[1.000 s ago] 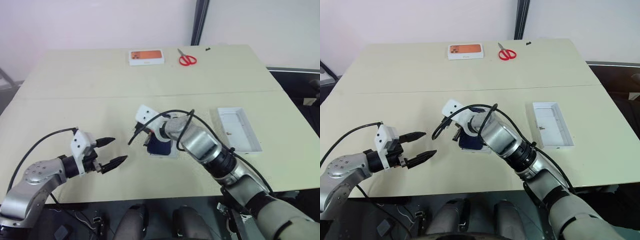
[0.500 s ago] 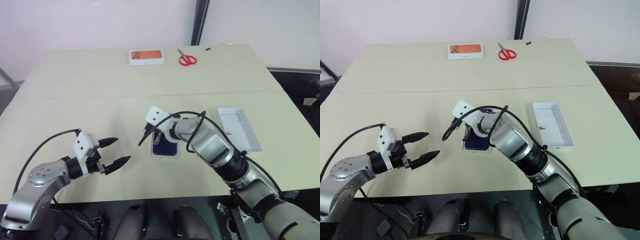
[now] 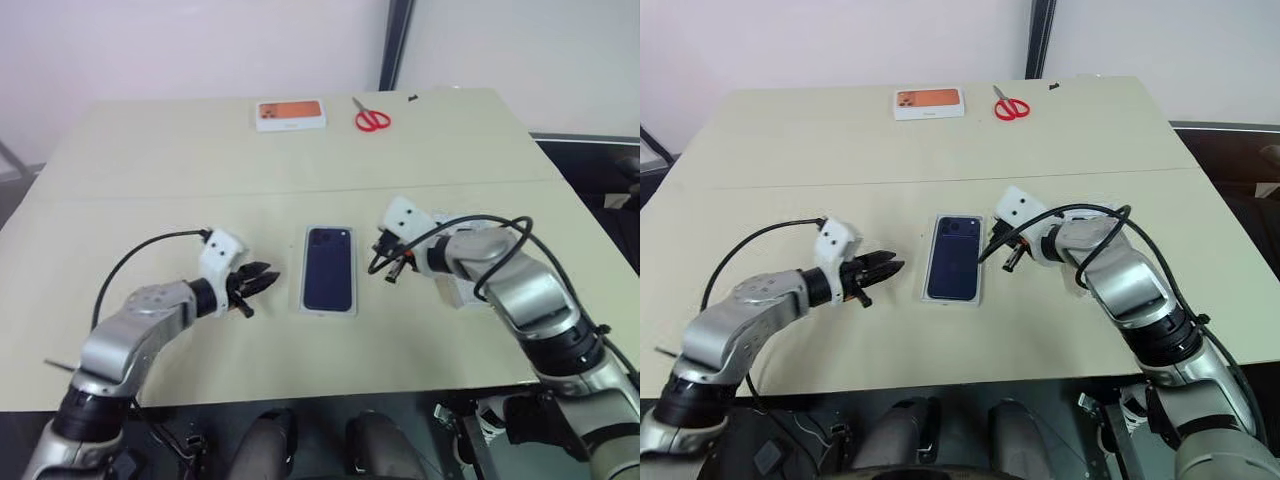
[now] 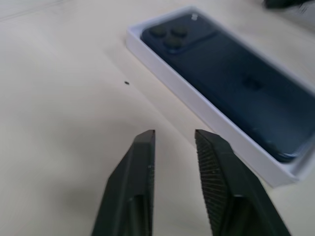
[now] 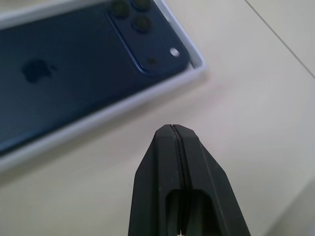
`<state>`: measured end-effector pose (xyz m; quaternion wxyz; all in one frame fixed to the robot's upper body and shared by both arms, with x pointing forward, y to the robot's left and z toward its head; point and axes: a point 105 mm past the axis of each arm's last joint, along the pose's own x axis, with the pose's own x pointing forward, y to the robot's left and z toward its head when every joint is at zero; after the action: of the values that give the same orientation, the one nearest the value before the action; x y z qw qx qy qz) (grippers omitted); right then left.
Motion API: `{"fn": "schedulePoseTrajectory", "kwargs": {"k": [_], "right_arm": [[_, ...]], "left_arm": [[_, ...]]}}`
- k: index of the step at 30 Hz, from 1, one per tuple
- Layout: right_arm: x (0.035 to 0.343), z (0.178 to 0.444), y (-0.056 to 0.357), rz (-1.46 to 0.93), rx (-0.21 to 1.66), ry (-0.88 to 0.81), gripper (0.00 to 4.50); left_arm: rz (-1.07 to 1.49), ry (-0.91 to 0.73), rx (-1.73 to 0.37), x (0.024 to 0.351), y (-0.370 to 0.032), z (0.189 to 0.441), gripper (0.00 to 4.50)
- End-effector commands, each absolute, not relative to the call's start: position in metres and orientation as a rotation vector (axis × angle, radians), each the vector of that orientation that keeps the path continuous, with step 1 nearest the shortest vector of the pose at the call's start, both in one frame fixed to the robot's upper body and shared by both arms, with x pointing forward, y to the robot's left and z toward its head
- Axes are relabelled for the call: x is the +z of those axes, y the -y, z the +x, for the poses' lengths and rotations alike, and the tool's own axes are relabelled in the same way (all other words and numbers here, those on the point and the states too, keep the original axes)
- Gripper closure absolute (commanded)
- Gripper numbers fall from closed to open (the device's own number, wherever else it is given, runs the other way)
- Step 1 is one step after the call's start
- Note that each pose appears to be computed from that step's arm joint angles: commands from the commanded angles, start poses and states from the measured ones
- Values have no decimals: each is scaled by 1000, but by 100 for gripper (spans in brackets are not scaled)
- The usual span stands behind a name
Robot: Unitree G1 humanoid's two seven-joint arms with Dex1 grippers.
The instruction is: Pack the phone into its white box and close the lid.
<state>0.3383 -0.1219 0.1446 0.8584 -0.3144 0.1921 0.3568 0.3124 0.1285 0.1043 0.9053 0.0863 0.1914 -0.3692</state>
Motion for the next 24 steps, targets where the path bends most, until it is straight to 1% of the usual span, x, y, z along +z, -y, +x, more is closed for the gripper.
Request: {"fn": "schedulePoseTrajectory", "kwargs": {"k": [1,7,10,14,20,24], "right_arm": [[141,336,115,-715,765,-381,450],[121,332,99,-726,798,-420,450],[119,330,93,-721,810,-419,450],[122,327,96,-720,817,-425,450],[126,322,120,-753,802,-463,450],[125,317,150,-793,767,-519,450]], "left_arm": [[223,-457,-757,98,-119,321,290],[249,-474,-795,100,-98,332,290],[248,-465,-858,103,-82,328,290],[228,-457,-938,105,-60,322,290],[222,-446,-1074,107,-26,312,290],[230,-439,-1155,106,2,310,290]]}}
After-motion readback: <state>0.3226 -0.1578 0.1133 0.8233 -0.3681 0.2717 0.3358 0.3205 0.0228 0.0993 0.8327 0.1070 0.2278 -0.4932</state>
